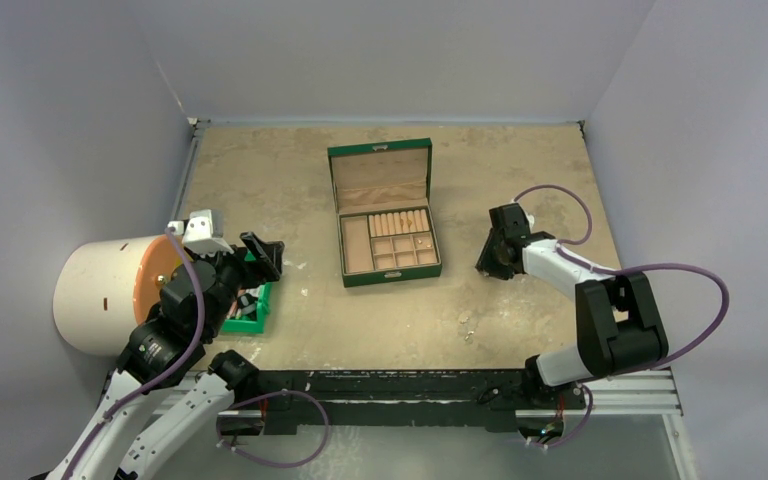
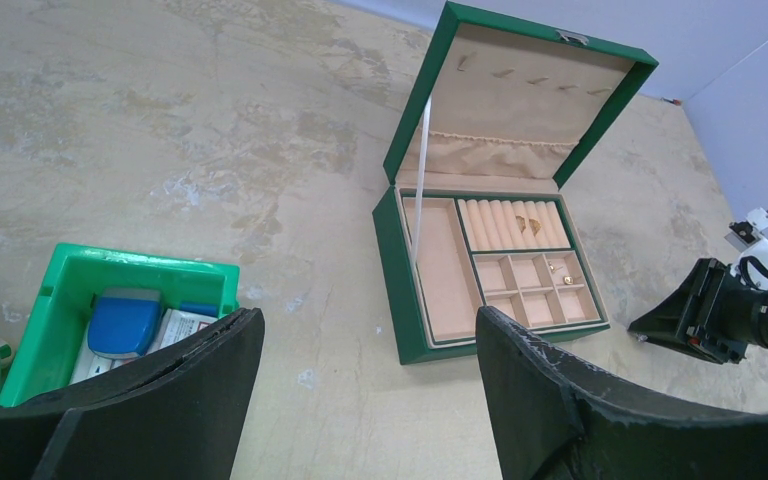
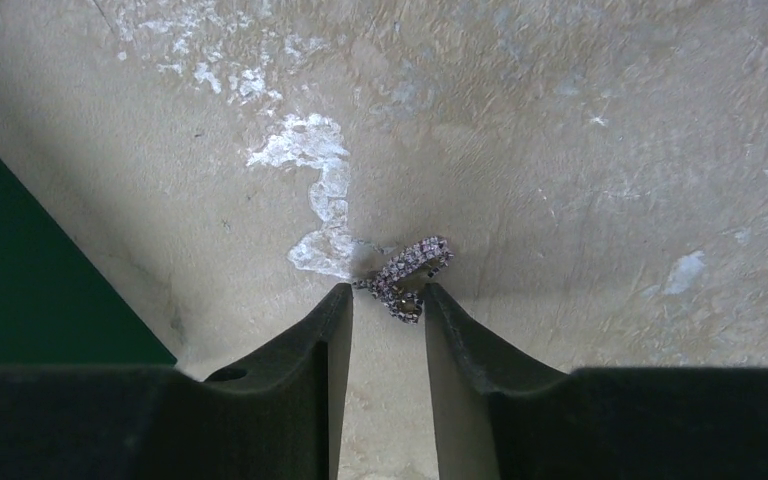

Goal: Organize the mixed jewelry

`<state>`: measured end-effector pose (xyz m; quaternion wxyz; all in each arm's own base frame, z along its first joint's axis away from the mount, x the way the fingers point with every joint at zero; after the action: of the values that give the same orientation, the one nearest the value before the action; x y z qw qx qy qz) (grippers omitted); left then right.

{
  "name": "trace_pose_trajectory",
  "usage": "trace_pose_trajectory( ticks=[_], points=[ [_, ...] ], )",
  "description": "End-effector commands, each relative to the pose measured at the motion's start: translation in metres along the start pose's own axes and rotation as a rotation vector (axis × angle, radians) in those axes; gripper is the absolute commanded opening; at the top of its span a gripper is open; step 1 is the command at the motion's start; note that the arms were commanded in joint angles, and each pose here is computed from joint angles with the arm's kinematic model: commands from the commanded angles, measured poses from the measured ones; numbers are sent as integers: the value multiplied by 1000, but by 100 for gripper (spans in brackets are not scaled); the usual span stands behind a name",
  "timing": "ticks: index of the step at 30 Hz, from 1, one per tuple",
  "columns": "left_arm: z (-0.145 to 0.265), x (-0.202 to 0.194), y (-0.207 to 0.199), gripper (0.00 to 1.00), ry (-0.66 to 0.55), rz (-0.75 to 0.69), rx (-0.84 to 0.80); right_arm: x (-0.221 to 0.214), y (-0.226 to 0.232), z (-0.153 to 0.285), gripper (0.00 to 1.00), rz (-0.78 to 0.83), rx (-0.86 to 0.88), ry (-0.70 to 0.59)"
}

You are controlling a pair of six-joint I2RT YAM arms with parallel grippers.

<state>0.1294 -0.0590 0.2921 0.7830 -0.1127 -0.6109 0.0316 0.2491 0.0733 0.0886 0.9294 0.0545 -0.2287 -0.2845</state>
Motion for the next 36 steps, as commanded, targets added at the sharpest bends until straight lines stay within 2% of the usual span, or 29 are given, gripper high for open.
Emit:
trace_pose_trajectory(
  ticks=[1,21,36],
  points=[
    [-1,6,0,77,-36,24,10,-3,0,2,33,3,31,19],
    [1,8,0,77,-48,28,5,0,10,13,4,23,115,28],
    [3,8,1,77,-54,32,1,21,35,64,2,34,245,-38]
  ],
)
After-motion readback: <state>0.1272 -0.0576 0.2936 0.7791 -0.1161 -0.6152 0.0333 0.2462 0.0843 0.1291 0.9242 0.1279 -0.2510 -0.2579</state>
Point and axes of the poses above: each gripper's point midway between its finger pads, its own z axis back along the fingers, its own y axis along the line the jaws close on, x = y × z, the point moved 8 cm from there along z, back along the fingers, and after that the axes turned 9 degrees about -z, right-handed, at the moved point
